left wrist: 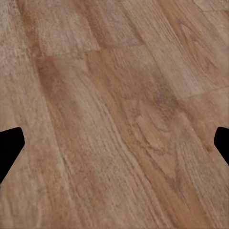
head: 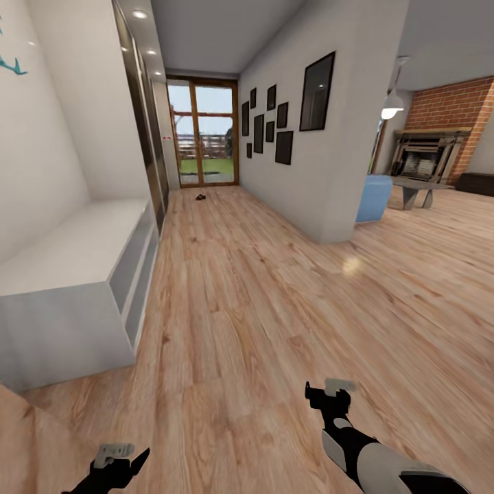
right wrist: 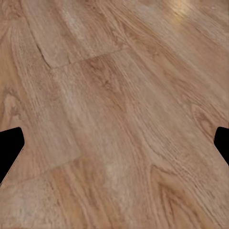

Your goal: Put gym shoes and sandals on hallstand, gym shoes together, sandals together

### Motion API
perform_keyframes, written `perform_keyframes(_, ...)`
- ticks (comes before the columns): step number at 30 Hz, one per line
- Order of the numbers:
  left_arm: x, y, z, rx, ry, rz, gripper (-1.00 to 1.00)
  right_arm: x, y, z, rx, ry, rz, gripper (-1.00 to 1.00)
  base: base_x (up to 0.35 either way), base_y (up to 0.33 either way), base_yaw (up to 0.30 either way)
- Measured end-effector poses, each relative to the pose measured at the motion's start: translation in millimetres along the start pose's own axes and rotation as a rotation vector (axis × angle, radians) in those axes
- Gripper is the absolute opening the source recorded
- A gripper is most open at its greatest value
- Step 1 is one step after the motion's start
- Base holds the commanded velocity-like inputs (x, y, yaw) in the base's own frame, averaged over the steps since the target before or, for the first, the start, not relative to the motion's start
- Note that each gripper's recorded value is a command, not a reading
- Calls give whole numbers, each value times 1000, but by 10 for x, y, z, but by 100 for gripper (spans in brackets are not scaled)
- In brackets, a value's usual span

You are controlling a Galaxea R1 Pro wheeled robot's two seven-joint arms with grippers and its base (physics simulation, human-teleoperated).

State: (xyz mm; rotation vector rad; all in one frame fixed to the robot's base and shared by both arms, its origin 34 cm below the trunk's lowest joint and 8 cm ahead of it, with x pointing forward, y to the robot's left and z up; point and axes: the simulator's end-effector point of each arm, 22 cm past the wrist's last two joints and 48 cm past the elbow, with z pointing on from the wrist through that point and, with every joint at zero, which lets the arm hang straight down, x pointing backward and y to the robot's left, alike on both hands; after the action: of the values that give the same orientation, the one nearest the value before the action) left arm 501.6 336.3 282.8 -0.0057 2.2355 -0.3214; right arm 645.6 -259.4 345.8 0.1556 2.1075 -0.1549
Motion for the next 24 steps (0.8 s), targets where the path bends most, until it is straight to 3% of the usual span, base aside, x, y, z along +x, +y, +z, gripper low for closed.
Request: perform_keyframes(24, 0, -1, 0, 0, 0, 0, 100, 3, 5, -2, -1, 0, 0, 100, 346, 0, 0)
